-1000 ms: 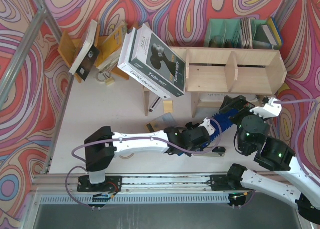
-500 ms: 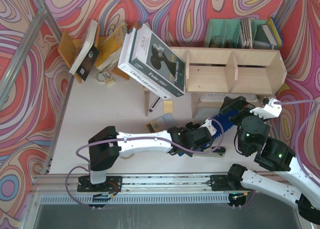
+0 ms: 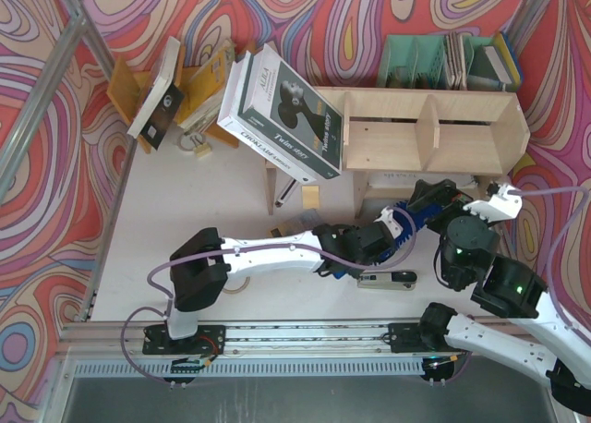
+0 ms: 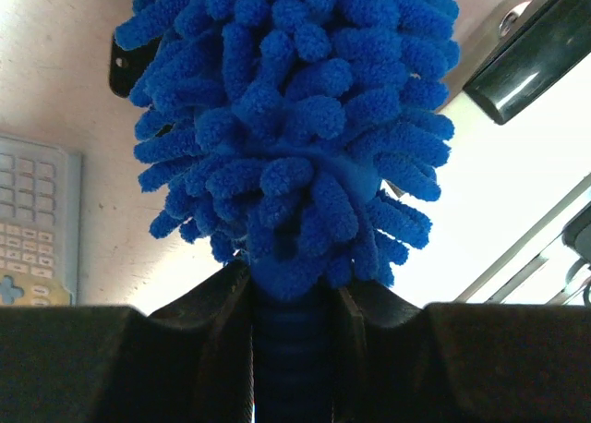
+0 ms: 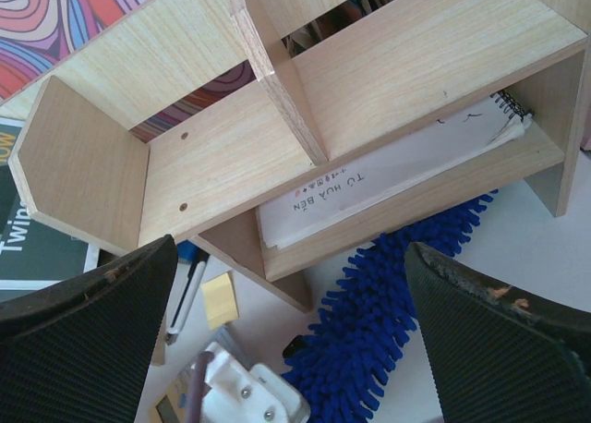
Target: Dust the bookshelf with a duster
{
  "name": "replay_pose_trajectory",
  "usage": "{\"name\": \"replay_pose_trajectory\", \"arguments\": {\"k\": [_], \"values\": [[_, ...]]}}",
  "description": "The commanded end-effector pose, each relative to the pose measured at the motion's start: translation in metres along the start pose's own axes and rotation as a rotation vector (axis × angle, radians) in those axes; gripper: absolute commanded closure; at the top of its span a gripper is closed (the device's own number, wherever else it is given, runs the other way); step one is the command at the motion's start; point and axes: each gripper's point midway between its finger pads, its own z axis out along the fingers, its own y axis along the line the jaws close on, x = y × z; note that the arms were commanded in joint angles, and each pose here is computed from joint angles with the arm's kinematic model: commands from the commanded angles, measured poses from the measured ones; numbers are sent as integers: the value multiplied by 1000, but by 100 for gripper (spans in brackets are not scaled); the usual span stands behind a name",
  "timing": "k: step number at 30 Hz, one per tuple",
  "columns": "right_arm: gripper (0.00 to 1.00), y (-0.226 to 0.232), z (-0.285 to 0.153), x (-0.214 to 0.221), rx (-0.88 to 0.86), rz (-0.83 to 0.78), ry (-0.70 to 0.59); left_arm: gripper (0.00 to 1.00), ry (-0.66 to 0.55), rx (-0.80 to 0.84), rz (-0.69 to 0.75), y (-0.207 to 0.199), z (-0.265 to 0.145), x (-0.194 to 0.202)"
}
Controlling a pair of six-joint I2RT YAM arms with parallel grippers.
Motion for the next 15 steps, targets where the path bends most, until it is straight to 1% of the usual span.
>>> {"name": "replay_pose_trajectory", "arguments": {"k": [1, 9, 15], "values": [[1, -8, 0, 0, 27, 0, -13, 100, 0, 65, 12, -16, 7, -4], [1, -11, -1, -3, 33, 4, -24, 100, 38, 55, 12, -14, 1, 10], [1, -12, -1, -5, 33, 1, -26, 100, 10, 21, 11, -8, -17, 11]]}}
